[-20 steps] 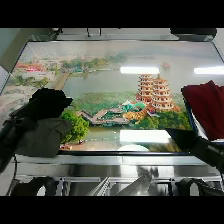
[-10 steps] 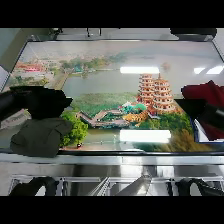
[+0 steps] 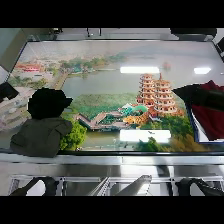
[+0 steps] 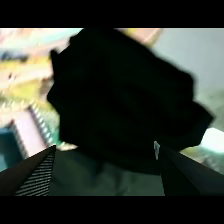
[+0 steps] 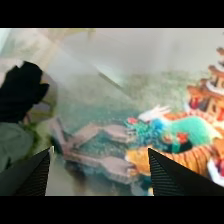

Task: Fold the shirts.

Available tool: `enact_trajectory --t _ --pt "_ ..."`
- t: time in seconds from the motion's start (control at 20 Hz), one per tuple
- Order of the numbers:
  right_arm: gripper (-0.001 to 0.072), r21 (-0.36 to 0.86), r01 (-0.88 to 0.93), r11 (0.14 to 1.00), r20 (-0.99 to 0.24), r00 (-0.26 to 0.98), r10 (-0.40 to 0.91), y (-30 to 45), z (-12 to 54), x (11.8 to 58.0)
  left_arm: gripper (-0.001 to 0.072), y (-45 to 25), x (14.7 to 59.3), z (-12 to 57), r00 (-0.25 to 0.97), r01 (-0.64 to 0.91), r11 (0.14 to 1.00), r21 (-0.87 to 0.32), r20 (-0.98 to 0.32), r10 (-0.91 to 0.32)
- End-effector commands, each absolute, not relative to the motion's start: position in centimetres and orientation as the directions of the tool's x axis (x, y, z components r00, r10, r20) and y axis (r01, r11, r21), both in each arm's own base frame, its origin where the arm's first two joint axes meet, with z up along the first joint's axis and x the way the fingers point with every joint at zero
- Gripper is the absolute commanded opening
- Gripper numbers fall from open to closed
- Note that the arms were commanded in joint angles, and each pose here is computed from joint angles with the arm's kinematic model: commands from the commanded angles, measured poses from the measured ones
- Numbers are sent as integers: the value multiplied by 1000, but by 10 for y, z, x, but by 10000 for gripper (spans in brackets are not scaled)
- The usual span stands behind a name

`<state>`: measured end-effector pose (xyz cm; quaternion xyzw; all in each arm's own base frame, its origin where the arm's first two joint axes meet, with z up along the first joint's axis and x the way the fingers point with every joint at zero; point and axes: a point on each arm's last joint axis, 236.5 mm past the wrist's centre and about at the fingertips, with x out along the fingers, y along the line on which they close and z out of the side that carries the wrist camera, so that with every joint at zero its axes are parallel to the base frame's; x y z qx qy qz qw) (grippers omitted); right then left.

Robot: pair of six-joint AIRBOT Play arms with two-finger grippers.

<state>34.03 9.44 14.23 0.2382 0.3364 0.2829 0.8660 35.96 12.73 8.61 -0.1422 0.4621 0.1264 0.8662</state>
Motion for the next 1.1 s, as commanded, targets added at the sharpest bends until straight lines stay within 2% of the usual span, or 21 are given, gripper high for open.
enact_trajectory --t 0.0,0.25,0.5,0.55,0.6,0.65,0.75,0.85,0.95,1.05 --pt "661 594 -272 757 -534 571 623 84 111 345 720 157 348 15 354 -408 905 -120 -935 36" --pt "661 611 -259 748 -542 552 634 87 103 347 720 135 363 -57 225 -315 942 -119 -973 -48" --pt "659 625 -241 742 -542 550 636 87 103 347 705 109 385 -95 202 -216 970 -110 -977 -66" --pt "659 625 -242 742 -542 549 636 87 103 347 678 107 389 -97 212 -206 973 -106 -975 -61" --pt "651 627 -243 740 -542 546 639 88 103 346 395 107 393 -96 227 -203 974 -103 -972 -56" --pt "578 628 -244 739 -543 543 641 88 103 345 -10 107 398 -90 237 -199 974 -105 -970 -56" --pt "425 644 -244 725 -544 520 659 93 102 340 19 100 411 -64 259 -192 971 -142 -962 -90" --pt "214 672 -259 693 -528 488 695 101 106 332 19 77 436 -10 362 -148 958 -247 -915 -180" --pt "197 689 -269 673 -518 466 717 106 109 327 19 33 461 70 503 -19 918 -397 -797 -334" --pt "84 695 -280 662 -518 443 731 110 110 320 20 -32 464 160 577 186 824 -535 -619 -532"
